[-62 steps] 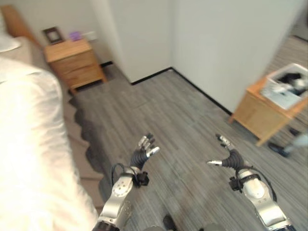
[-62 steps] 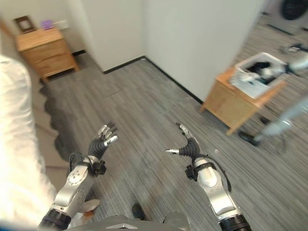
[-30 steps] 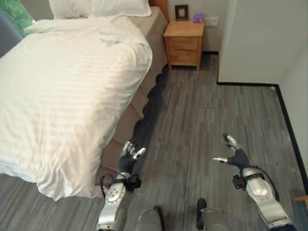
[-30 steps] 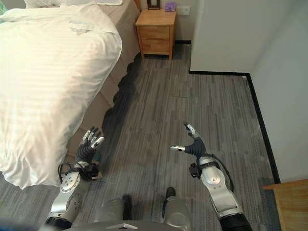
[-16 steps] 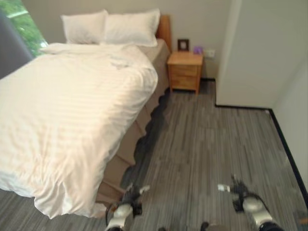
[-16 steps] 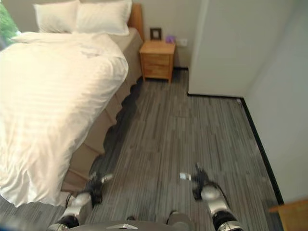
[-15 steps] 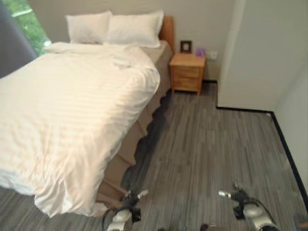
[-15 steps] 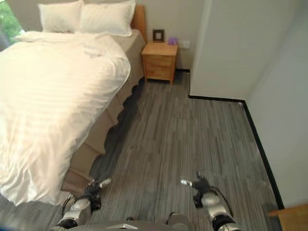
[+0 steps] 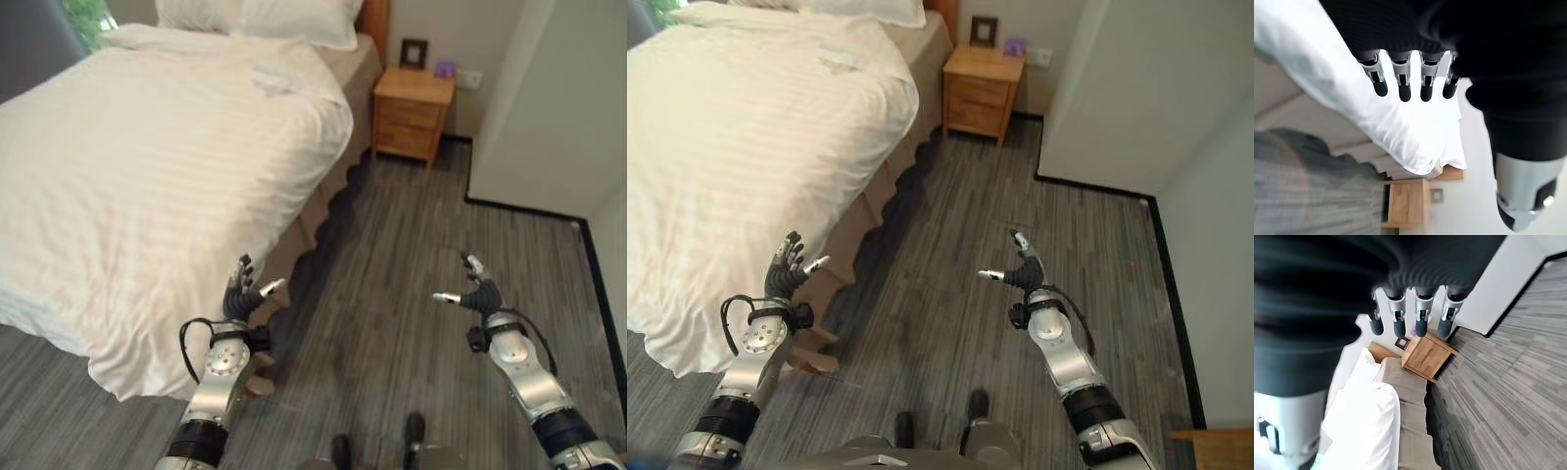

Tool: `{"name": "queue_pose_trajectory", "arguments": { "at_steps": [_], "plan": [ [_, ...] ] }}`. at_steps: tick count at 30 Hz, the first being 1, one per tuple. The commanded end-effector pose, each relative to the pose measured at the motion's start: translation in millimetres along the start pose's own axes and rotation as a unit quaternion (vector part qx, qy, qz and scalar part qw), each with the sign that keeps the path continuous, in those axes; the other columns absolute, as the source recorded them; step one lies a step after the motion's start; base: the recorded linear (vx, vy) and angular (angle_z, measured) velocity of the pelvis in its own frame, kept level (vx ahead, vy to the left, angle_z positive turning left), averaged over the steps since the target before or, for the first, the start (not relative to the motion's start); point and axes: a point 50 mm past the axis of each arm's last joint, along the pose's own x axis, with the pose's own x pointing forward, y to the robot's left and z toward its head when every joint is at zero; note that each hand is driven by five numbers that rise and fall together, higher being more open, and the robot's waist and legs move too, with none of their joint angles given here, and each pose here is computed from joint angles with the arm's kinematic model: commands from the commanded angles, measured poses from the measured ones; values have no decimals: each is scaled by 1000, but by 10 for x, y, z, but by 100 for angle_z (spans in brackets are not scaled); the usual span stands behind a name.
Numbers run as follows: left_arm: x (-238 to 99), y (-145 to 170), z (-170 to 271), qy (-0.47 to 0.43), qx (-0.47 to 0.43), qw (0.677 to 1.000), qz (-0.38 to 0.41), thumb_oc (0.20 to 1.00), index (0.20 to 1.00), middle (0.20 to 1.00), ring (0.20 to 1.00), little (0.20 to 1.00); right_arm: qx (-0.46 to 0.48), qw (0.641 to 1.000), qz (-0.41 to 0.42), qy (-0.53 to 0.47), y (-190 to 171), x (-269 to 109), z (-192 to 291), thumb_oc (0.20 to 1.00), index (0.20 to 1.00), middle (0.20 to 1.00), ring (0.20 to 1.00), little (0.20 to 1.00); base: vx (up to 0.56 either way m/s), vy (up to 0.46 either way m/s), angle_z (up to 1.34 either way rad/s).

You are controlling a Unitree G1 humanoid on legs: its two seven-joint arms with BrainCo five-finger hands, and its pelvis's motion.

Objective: Making the bed.

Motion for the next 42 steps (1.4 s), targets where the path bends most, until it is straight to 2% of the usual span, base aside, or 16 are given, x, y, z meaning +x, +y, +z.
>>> {"name": "queue_pose_trajectory", "arguments": {
  "at_steps": [1,8,16,22,26,30,42],
  "plan": [
    [5,72,289,-82,35,996,-11,1000,1000,1000,1000,1000,-8,996,-45,-78,-192,76,287,1000,1000,1000,1000,1000,630,-222,37],
    [-201,136,56,-35,20,999,-11,1000,1000,1000,1000,1000,-28,994,-10,-105,-167,7,355,1000,1000,1000,1000,1000,538,-313,23],
    [-347,116,-27,-21,17,999,-22,1000,1000,1000,1000,1000,-61,993,0,-102,-212,14,344,1000,1000,1000,1000,1000,569,-52,-59],
    [-364,283,-24,-20,35,999,14,1000,1000,1000,1000,1000,-63,994,-18,-83,-276,49,270,1000,1000,1000,1000,1000,656,150,-3],
    [-473,615,75,-36,32,996,75,1000,1000,1000,1000,1000,-38,998,-13,-55,-203,-18,168,1000,1000,1000,1000,1000,935,224,4],
    [-474,677,130,-41,32,995,85,1000,1000,1000,1000,1000,-36,998,-17,-40,-193,-48,114,1000,1000,1000,1000,1000,710,291,-43],
    [-305,763,264,-67,46,991,104,1000,1000,1000,1000,1000,-51,996,-37,-58,-275,29,247,1000,1000,1000,1000,1000,542,-27,122]
  ]
}}
